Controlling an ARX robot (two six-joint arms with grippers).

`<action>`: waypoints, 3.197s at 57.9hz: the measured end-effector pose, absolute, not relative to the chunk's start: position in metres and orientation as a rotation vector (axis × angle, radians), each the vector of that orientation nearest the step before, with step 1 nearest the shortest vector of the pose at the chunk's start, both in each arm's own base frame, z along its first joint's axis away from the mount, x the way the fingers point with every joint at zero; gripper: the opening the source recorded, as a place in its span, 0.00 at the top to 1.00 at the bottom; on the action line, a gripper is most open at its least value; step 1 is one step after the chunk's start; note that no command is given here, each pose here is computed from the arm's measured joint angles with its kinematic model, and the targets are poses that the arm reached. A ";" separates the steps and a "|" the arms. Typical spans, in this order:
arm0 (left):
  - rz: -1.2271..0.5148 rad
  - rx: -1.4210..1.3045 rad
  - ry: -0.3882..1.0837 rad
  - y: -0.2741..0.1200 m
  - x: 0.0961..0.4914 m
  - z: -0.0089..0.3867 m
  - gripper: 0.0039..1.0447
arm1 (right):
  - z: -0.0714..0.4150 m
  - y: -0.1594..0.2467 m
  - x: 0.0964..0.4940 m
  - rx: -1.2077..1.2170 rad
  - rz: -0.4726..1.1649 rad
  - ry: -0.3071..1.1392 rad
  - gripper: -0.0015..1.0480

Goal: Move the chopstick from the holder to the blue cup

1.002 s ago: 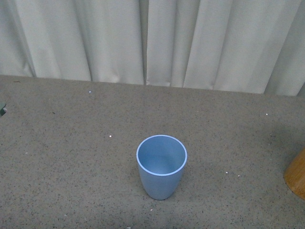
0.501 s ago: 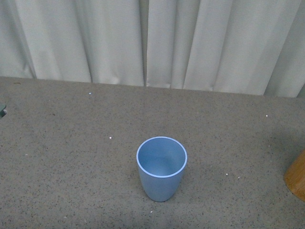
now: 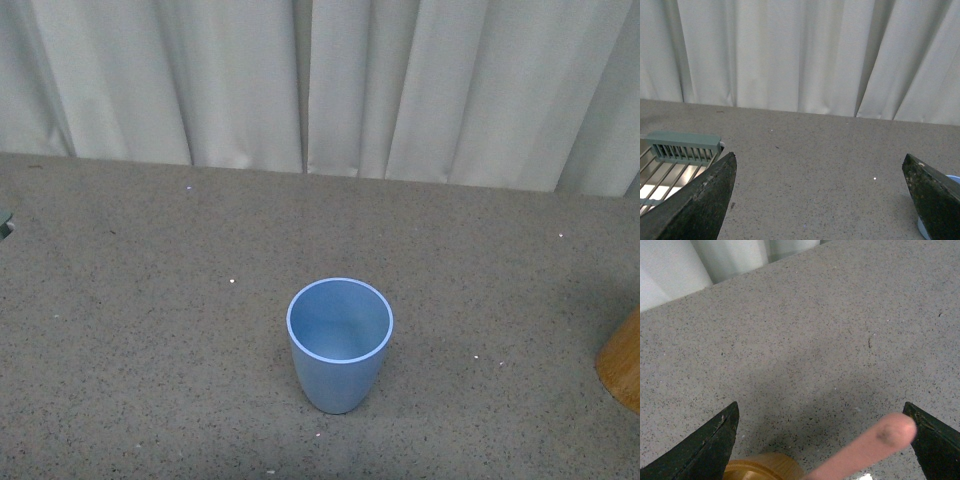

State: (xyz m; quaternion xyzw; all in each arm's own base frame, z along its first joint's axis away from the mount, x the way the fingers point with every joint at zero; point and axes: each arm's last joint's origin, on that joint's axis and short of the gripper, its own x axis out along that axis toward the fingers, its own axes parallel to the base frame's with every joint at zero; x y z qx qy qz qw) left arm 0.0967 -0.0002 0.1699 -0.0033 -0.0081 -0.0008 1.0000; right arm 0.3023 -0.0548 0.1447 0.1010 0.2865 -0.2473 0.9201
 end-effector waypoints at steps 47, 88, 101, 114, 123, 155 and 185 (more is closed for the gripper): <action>-0.002 -0.007 -0.016 0.000 0.097 0.170 0.06 | 0.137 -0.035 0.314 0.214 -0.460 0.578 0.97; -0.002 -0.007 -0.016 0.000 0.097 0.170 0.06 | 0.231 -0.036 0.280 0.348 -0.299 0.253 0.97; -0.002 -0.007 -0.016 0.000 0.097 0.170 0.06 | 0.272 -0.024 0.258 0.441 -0.233 0.118 0.97; -0.002 -0.007 -0.016 0.000 0.097 0.170 0.06 | 0.280 0.052 0.253 0.520 -0.004 0.072 0.97; -0.002 -0.007 -0.016 0.000 0.097 0.170 0.06 | 0.253 0.095 0.259 0.544 0.099 0.125 0.97; -0.002 -0.007 -0.016 0.000 0.097 0.170 0.06 | 0.156 0.138 0.285 0.587 0.124 0.370 0.97; -0.002 -0.007 -0.016 0.000 0.097 0.170 0.06 | 0.179 0.131 0.266 0.448 0.039 0.162 0.51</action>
